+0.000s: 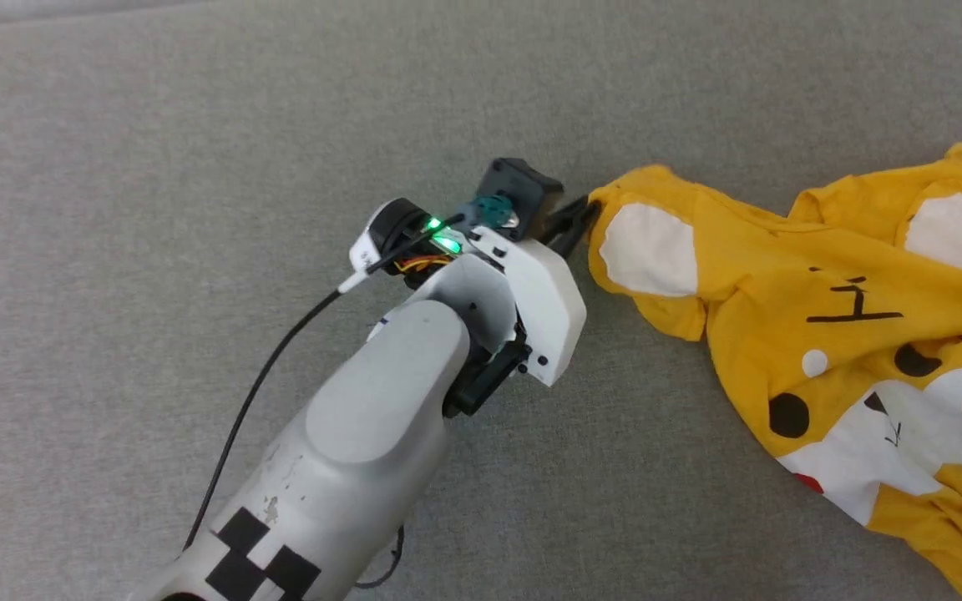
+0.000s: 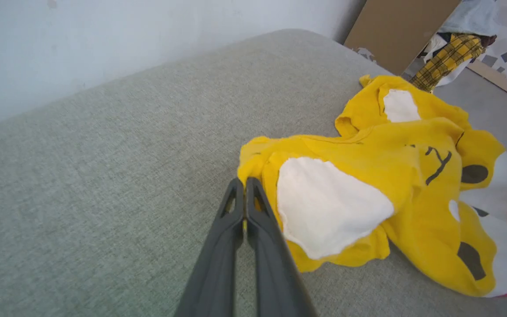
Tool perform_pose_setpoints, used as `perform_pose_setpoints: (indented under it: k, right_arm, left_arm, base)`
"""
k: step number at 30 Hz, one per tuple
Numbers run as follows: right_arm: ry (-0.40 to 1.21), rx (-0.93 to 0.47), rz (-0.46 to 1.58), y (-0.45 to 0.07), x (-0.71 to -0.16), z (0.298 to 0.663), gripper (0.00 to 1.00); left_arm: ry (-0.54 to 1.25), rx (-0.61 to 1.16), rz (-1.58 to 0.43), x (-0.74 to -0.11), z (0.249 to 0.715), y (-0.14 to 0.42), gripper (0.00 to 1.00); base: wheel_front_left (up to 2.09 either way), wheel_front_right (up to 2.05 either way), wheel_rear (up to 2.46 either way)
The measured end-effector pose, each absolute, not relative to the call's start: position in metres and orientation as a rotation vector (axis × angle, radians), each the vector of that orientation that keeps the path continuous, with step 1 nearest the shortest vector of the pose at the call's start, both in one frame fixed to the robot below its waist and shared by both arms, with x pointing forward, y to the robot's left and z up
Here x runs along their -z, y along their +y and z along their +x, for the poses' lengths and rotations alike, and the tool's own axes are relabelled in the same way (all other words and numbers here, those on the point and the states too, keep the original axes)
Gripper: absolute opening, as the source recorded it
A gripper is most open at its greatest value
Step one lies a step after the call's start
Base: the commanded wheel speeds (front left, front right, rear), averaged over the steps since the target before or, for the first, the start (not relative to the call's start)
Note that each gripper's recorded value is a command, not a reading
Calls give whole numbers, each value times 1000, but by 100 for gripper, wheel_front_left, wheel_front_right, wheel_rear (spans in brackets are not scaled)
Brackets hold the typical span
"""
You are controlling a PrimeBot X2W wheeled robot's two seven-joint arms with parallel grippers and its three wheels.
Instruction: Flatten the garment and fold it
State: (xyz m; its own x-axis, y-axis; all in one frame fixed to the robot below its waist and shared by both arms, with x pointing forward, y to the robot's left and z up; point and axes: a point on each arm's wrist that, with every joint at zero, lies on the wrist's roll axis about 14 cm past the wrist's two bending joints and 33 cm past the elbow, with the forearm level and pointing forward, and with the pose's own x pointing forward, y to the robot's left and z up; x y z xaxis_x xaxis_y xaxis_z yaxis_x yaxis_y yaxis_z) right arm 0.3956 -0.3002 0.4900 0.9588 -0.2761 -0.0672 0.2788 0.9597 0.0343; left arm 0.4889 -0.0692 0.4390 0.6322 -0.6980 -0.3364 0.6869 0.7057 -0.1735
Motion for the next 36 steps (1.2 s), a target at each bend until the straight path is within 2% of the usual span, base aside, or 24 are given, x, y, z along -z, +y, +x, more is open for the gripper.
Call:
perform_pose_setpoints:
  k: [6, 12, 24, 26, 27, 31, 36]
  right_arm:
    - [28, 270, 52, -297, -507, 388, 100]
    - [12, 266, 57, -296, -521, 373, 100]
    - [-15, 246, 70, -290, -533, 362, 100]
    - [-8, 236, 73, -287, -532, 364, 100]
    - [-6, 228, 75, -285, -532, 365, 100]
    - [-2, 192, 84, -273, -532, 371, 100]
    - [35, 121, 74, -250, -527, 377, 100]
  left_arm:
    - [272, 694, -132, -482, 491, -45, 0]
    - [226, 523, -225, -506, 478, 10, 0]
    - [409, 36, -344, -447, 378, 152, 0]
    - [412, 12, -345, -444, 369, 159, 92]
    - [405, 6, -351, -445, 367, 160, 100]
    - [336, -15, -402, -458, 367, 159, 100]
    - [164, -75, -479, -491, 371, 174, 100]
  base:
    - [0, 0, 0]
    - [0, 0, 0]
    - [0, 0, 0]
    - [0, 0, 0]
    - [0, 0, 0]
    - [0, 0, 0]
    - [0, 0, 0]
